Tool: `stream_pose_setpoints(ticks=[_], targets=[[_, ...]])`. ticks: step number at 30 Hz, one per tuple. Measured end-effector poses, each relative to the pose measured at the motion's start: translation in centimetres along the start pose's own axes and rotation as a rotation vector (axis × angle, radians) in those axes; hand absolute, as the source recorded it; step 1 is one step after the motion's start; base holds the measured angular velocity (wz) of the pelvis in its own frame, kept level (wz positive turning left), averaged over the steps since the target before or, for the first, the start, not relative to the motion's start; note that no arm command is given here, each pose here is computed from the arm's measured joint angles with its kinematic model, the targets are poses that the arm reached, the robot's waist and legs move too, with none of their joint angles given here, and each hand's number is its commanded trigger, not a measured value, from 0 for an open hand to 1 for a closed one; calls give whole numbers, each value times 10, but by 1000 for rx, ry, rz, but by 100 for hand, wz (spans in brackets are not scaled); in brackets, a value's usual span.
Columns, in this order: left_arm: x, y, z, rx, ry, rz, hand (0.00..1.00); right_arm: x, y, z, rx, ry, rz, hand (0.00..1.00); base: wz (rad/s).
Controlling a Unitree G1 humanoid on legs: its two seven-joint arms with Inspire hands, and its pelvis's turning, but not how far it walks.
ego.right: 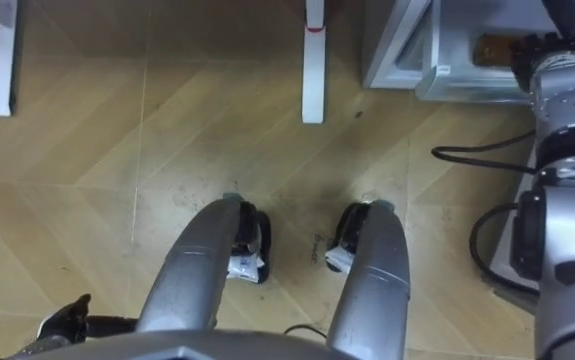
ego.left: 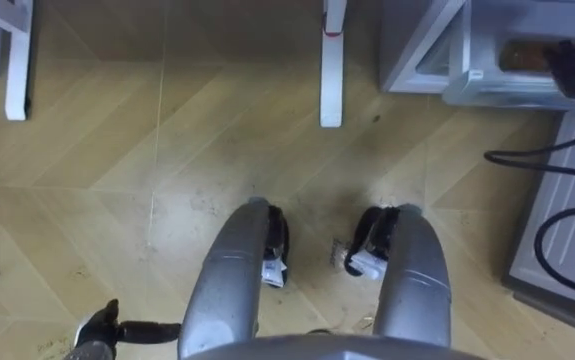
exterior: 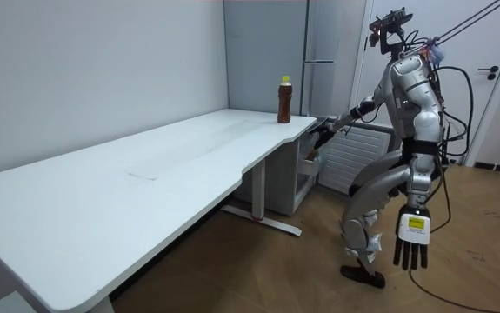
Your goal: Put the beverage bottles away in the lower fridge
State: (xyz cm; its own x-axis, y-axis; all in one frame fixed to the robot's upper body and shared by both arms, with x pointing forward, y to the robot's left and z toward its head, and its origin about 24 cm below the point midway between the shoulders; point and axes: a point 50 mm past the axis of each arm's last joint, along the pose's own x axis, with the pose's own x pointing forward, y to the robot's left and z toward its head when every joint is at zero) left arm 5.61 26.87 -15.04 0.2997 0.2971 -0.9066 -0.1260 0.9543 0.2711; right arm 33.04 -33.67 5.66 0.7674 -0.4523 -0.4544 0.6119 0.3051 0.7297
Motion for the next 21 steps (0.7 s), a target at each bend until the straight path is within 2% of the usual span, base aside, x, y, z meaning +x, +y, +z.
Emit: stream_pose_setpoints(ticks=[11, 21], targets=[[-1, 6, -4, -15, 12, -12, 0, 0, -21, 5, -19, -2, -16, 0, -2], [-1, 10, -4, -75, 17, 4, 0, -5, -69, -12, -107, 56, -93, 0, 2]])
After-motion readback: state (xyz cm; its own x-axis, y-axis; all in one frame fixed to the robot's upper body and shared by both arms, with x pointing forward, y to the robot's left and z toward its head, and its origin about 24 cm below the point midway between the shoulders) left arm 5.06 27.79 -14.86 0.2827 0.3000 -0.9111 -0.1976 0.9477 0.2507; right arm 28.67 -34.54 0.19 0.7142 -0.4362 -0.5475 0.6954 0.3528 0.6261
